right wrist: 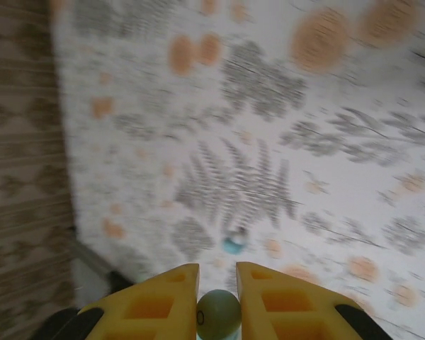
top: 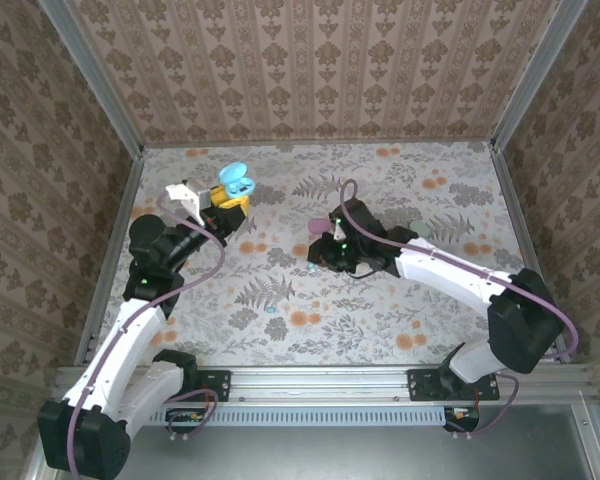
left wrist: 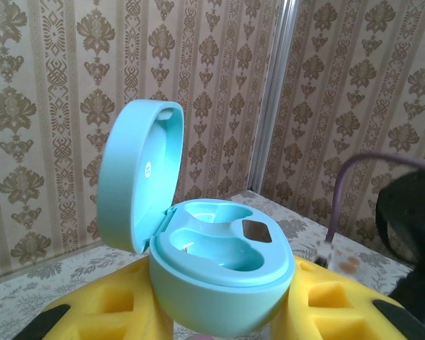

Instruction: Insert the wireless bluetooth earbuds into the charging case

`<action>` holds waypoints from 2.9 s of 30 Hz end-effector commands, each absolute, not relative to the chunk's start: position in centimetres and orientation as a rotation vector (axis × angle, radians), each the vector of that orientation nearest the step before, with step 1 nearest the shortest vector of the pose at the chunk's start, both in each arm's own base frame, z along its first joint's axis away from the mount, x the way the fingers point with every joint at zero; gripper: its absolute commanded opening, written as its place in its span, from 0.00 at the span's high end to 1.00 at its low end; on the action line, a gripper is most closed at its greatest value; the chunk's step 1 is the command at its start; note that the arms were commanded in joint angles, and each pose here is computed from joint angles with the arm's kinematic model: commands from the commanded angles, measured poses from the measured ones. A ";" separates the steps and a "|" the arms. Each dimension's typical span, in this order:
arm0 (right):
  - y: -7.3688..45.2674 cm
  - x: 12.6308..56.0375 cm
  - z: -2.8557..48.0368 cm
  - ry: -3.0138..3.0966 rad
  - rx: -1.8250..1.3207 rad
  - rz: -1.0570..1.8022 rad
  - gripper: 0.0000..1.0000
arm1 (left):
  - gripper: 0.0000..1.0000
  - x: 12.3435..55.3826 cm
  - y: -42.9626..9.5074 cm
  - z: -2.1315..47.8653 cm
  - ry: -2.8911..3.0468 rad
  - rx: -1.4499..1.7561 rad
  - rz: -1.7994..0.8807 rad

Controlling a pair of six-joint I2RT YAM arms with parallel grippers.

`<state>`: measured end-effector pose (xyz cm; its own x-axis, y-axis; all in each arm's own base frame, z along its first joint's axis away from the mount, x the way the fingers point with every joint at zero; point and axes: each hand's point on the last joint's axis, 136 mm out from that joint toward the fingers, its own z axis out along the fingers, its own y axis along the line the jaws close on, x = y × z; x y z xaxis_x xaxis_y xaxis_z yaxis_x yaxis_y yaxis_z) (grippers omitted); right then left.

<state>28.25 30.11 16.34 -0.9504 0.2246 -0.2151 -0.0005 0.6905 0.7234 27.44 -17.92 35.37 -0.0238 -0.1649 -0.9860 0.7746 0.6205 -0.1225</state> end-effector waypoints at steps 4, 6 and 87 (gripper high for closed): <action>31.3 28.4 25.1 2.304 0.043 1.618 0.78 | 0.71 27.0 -18.6 36.4 1.356 0.581 -0.843; 30.8 28.9 25.9 2.253 0.072 1.679 0.78 | 0.71 27.0 -18.8 36.4 1.355 0.585 -0.846; 31.9 31.0 35.9 1.964 -0.363 1.228 0.79 | 0.72 23.3 -26.1 34.8 1.282 0.957 -1.124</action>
<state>30.60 31.83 35.42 -0.6818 0.1503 -0.7159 -0.5851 0.4755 0.6570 23.88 -26.00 32.04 -0.1187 -0.0463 -0.9918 0.9614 0.2442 -0.1265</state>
